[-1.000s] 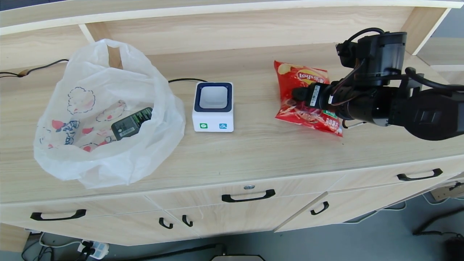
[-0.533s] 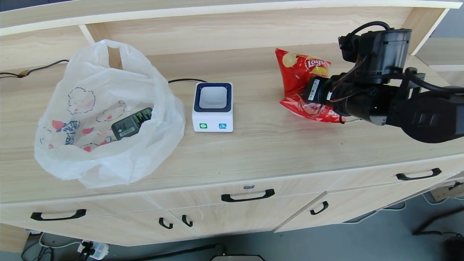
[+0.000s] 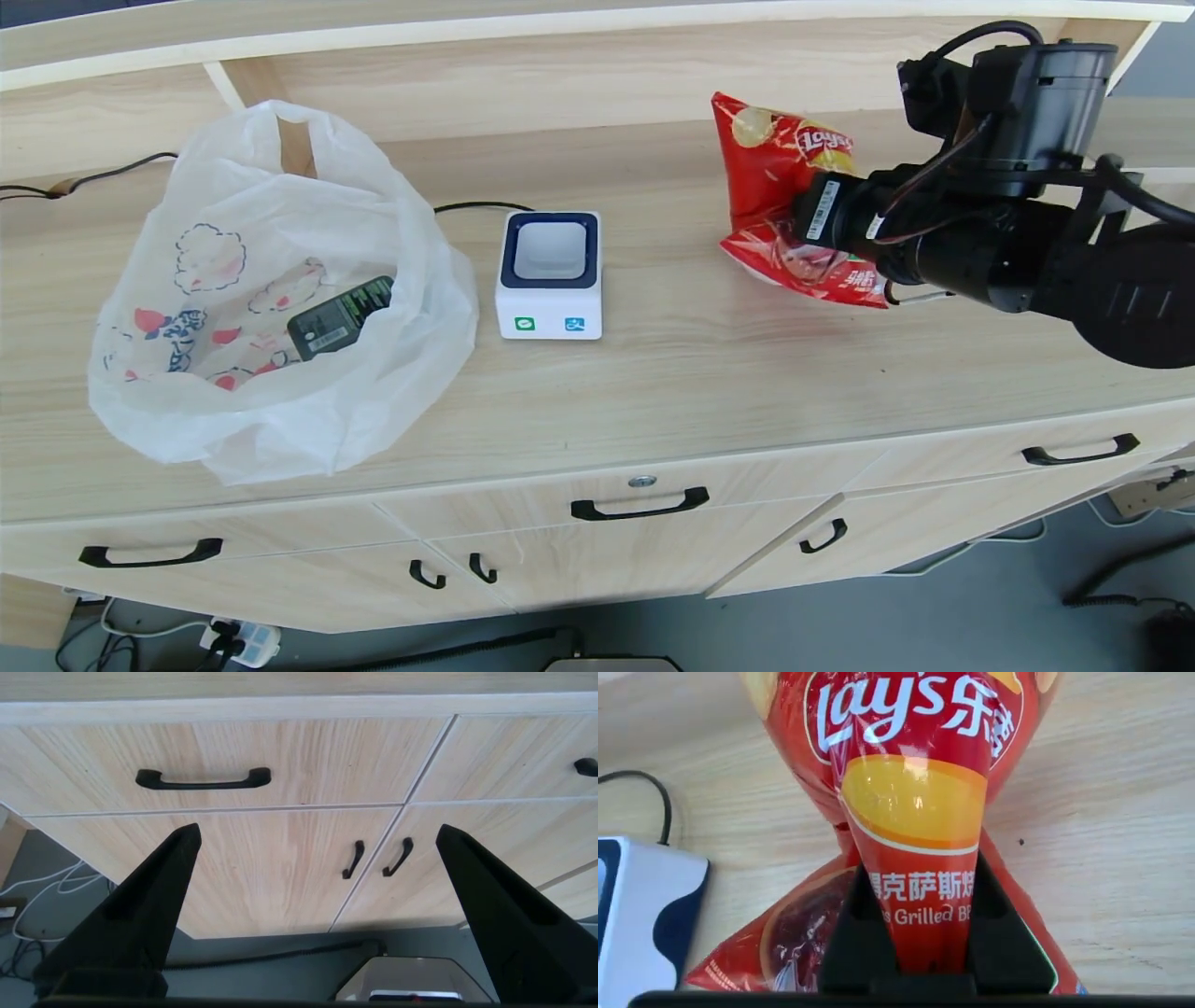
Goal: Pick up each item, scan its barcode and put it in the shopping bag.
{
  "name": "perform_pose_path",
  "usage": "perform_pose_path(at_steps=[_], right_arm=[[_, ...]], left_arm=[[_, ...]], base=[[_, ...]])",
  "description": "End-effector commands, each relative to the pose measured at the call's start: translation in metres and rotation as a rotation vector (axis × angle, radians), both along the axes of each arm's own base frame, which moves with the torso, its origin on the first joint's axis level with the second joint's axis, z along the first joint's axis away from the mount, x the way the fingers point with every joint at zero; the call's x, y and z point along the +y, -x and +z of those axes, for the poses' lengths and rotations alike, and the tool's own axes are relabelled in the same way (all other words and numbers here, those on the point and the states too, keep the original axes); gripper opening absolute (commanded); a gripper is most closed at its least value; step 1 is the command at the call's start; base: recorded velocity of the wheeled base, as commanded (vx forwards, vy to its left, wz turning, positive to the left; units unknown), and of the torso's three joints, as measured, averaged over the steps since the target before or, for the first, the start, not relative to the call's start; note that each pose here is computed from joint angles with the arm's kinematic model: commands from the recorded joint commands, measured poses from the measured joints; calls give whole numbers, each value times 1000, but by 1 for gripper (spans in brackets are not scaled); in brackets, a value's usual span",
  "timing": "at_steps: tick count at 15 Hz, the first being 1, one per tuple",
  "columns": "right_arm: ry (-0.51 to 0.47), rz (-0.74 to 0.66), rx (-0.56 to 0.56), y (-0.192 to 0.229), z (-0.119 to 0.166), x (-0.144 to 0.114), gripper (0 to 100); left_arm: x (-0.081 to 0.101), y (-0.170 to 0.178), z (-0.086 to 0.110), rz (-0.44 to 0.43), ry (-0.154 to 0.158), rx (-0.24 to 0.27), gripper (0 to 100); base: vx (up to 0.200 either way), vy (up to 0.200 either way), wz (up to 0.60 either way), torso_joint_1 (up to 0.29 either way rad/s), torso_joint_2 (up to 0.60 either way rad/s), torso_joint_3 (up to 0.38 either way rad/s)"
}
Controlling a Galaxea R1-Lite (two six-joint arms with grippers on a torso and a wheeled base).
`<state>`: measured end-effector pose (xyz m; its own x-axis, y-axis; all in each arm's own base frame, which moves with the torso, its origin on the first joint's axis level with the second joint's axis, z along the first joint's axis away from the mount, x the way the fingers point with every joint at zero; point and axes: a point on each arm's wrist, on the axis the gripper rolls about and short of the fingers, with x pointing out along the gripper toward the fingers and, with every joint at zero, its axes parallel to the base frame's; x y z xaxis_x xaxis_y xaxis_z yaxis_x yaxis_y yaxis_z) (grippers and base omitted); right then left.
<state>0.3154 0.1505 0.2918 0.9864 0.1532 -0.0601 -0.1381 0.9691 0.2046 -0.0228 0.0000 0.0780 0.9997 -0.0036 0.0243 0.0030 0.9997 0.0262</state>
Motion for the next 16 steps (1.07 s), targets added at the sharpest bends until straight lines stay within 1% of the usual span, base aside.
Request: perform_pose_path(at_steps=[1,3,5,7,8,10,13,14,15,16], right_arm=[[-29,34,-46,28,17,-3,0],[-59,80,-75,52,20,-1,0],[-131,159,-172,79,18,10,0],[-191,206,-259,92,5,16,0],[-213,221,-299,95,4,19,0],[-225,248,-364,102,3,22,0],[-253,327,-385,118,-7,31,0],[-273,379,-377,131,-12,35,0],[-253,432,-347,146,-21,37,0],[-220,443,-334,152,-29,36,0]], left_arm=[[0,0,0,1,0,1,100],[0,0,0,-1,-1,3,100],[0,0,0,-1,-1,4,100],[0,0,0,-1,-3,3,100],[0,0,0,-1,-1,3,100],[0,0,0,1,-3,4,100],[0,0,0,-1,-3,4,100],[0,0,0,-1,-1,4,100],[0,0,0,1,-1,4,100],[0,0,0,-1,-1,4,100]], base=[[0,0,0,0,0,0],[0,0,0,0,0,0],[0,0,0,0,0,0],[0,0,0,0,0,0],[0,0,0,0,0,0],[0,0,0,0,0,0],[0,0,0,0,0,0],[0,0,0,0,0,0],[0,0,0,0,0,0],[0,0,0,0,0,0]])
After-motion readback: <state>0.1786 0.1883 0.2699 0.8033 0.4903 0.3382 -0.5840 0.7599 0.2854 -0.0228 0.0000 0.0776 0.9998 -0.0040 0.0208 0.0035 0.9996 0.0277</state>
